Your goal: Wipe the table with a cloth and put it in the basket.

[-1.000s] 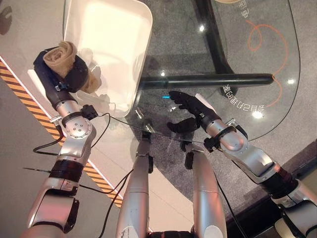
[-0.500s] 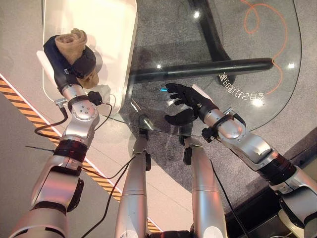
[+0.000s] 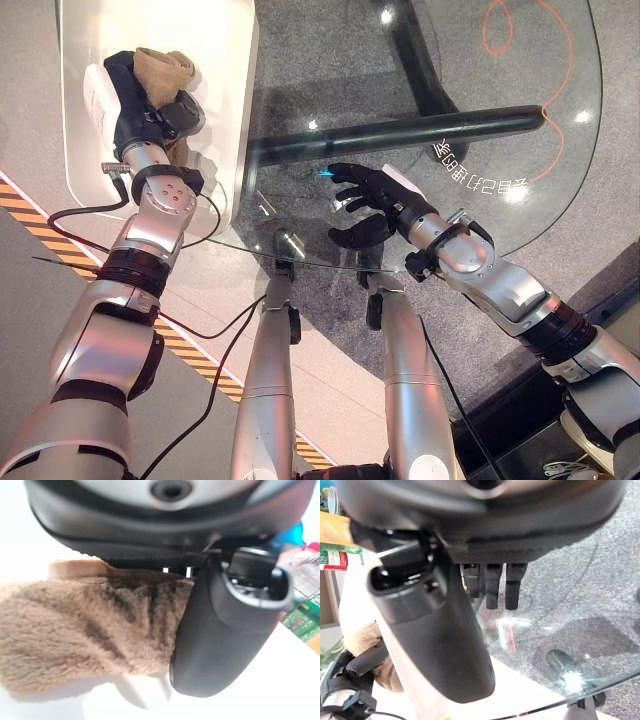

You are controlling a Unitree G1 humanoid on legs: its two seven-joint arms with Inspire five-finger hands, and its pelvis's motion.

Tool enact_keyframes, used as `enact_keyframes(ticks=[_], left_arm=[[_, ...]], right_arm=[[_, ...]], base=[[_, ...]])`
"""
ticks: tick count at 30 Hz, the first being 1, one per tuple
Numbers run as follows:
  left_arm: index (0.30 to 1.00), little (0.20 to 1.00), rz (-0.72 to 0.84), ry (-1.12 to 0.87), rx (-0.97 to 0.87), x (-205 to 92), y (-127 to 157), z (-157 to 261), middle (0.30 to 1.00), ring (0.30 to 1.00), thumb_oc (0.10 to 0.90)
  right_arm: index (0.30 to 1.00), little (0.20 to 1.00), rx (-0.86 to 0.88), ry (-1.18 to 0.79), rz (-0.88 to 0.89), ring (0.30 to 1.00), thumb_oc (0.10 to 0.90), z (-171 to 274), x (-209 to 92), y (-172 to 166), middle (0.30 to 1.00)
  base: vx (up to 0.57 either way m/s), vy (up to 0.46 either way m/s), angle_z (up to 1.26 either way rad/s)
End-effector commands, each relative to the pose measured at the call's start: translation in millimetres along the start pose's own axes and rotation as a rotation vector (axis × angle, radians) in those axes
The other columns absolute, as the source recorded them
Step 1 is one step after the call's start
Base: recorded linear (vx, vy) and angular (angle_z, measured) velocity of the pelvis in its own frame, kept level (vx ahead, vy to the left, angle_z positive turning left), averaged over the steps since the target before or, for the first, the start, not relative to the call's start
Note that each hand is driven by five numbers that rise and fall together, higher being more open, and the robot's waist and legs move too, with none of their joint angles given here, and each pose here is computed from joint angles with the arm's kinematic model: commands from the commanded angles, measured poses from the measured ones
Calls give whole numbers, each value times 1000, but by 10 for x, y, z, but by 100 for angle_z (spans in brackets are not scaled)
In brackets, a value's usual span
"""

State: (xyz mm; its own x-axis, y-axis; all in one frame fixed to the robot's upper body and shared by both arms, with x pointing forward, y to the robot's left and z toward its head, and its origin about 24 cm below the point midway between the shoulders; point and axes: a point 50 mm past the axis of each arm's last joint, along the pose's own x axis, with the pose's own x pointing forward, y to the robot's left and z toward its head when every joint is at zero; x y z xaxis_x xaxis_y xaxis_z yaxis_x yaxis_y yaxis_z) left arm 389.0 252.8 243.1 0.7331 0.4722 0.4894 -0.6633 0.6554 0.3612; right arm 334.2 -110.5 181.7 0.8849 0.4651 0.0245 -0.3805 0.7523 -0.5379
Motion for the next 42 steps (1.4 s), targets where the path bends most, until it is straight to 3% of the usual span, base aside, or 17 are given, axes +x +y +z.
enact_keyframes(ticks=[1, 16, 42], left_arm=[[900, 900, 11, 48, 52, -8, 84, -196, 900, 900, 800], [900, 900, 0, 78, -13, -37, 89, -251, 900, 900, 800], [900, 900, 221, -58, -278, -230, 643, -318, 900, 900, 800]], right_arm=[[900, 900, 39, -68, 21, 900, 800, 54, -43, 87, 900], [900, 900, 39, -89, 16, 900, 800, 81, -85, 125, 900], [900, 900, 130, -49, -71, 900, 800, -174, -362, 246, 900]], base=[[0, 0, 0], [-1, -2, 0], [-46, -77, 1]])
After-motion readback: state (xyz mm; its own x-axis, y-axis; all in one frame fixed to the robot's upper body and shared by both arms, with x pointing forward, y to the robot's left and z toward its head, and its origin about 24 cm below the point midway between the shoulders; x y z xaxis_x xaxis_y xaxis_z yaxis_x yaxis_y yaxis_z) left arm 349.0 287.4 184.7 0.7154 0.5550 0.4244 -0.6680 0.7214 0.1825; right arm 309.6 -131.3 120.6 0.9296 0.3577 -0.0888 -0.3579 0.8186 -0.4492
